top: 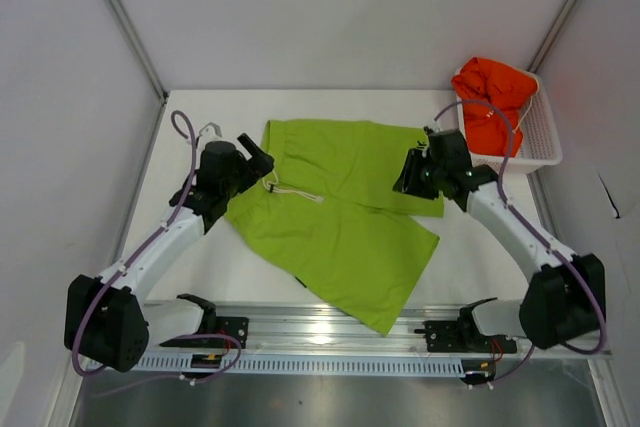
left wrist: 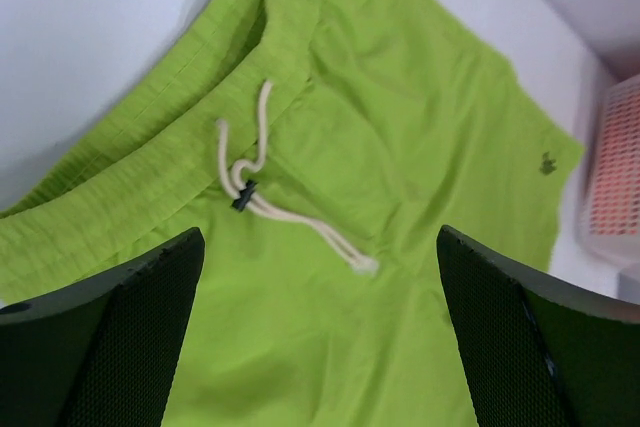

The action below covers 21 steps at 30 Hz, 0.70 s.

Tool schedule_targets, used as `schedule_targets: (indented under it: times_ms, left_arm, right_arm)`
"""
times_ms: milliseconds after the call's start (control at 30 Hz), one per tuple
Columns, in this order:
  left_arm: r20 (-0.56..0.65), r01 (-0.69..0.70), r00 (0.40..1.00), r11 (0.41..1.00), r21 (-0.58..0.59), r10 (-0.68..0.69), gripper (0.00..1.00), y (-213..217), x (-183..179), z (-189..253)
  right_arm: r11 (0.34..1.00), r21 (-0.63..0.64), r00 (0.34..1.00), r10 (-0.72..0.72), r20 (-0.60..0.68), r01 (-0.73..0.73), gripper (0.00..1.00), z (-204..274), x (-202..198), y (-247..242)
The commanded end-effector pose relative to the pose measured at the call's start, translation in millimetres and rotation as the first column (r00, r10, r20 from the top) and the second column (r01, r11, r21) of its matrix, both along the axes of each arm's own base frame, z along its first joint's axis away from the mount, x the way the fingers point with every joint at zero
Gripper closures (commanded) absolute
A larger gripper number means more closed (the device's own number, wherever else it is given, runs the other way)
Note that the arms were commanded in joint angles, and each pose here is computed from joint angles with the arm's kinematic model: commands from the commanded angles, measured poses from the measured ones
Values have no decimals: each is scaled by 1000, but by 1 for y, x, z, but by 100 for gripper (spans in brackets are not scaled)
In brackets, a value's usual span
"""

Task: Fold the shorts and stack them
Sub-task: Flatten the shorts out

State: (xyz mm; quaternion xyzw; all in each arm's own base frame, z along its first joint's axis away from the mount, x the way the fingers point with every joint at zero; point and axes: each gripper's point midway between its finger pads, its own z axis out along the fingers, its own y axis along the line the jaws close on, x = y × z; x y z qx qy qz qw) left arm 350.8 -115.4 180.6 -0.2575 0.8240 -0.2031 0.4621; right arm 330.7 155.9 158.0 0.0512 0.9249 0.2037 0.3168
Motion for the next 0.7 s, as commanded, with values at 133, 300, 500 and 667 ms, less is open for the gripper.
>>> schedule_targets:
  times_ms: [133, 300, 500, 667]
  left_arm:
    - [-113, 119, 987, 992, 39, -113, 1, -7, -23, -52]
    - [-172, 105, 981, 990, 90, -88, 1, 7, -43, -68]
    - [-215, 89, 974, 992, 88, -68, 1, 24, -56, -76]
    - [-259, 26, 966, 998, 63, -9, 1, 42, -62, -93]
  right_arm:
    - [996, 46, 995, -78, -57, 80, 55, -43, -59, -16]
    - [998, 61, 993, -2, -114, 9, 51, -57, -95, 5]
    - [993, 106, 992, 55, -117, -43, 48, -49, -151, 25]
    - [996, 73, 987, 67, -148, -57, 44, -55, -190, 33]
